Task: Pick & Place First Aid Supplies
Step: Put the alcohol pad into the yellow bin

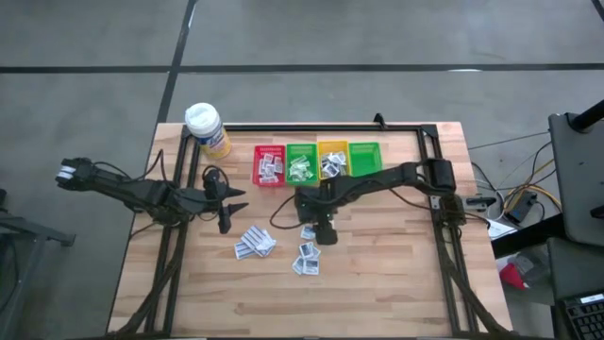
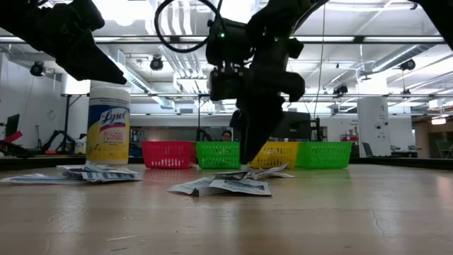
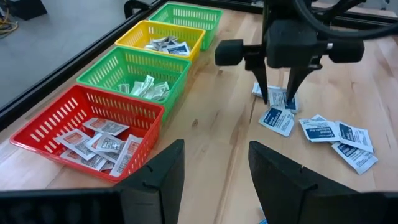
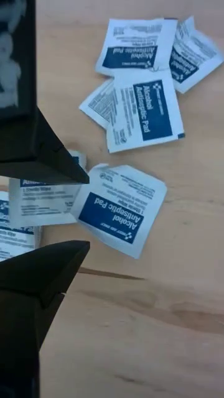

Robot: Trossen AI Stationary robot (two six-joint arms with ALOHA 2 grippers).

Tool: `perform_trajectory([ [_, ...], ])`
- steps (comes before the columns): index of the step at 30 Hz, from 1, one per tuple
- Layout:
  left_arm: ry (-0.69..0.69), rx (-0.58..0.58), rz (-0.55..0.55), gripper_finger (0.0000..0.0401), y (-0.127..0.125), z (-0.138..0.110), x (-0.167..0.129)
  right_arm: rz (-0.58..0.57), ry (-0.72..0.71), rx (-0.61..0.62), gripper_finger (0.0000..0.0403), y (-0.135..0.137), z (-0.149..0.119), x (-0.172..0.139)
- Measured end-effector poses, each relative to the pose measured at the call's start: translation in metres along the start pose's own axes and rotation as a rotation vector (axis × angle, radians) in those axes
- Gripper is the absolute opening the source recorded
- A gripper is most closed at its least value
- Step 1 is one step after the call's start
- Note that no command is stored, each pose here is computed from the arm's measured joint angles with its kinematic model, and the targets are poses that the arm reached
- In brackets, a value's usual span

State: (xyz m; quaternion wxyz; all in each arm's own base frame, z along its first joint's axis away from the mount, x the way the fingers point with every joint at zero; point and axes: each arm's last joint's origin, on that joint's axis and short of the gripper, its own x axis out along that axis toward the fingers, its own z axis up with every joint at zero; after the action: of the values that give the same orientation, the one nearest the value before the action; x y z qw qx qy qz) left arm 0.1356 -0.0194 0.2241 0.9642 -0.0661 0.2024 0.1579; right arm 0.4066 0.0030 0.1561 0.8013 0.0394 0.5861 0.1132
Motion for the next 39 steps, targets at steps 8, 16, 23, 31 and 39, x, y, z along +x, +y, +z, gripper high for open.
perform_trajectory([
  [8,0.001,0.000,0.000,0.0172,0.000,0.000,0.000,-0.021,0.039,0.034,0.0146,-0.004,0.001,0.021],
  [16,0.002,-0.018,0.001,0.0172,0.000,0.000,0.001,-0.030,0.068,0.042,0.0114,-0.001,0.003,0.031],
  [23,0.002,-0.022,0.001,0.0172,0.000,0.000,0.001,-0.047,0.069,0.037,0.0056,-0.001,0.003,0.031],
  [31,0.001,-0.024,0.000,0.0172,0.000,0.000,0.001,-0.049,0.065,0.054,0.0009,-0.002,0.003,0.029],
  [39,0.001,-0.025,0.000,0.0172,-0.001,0.000,0.001,-0.021,0.000,0.074,0.0008,0.000,0.015,0.001],
])
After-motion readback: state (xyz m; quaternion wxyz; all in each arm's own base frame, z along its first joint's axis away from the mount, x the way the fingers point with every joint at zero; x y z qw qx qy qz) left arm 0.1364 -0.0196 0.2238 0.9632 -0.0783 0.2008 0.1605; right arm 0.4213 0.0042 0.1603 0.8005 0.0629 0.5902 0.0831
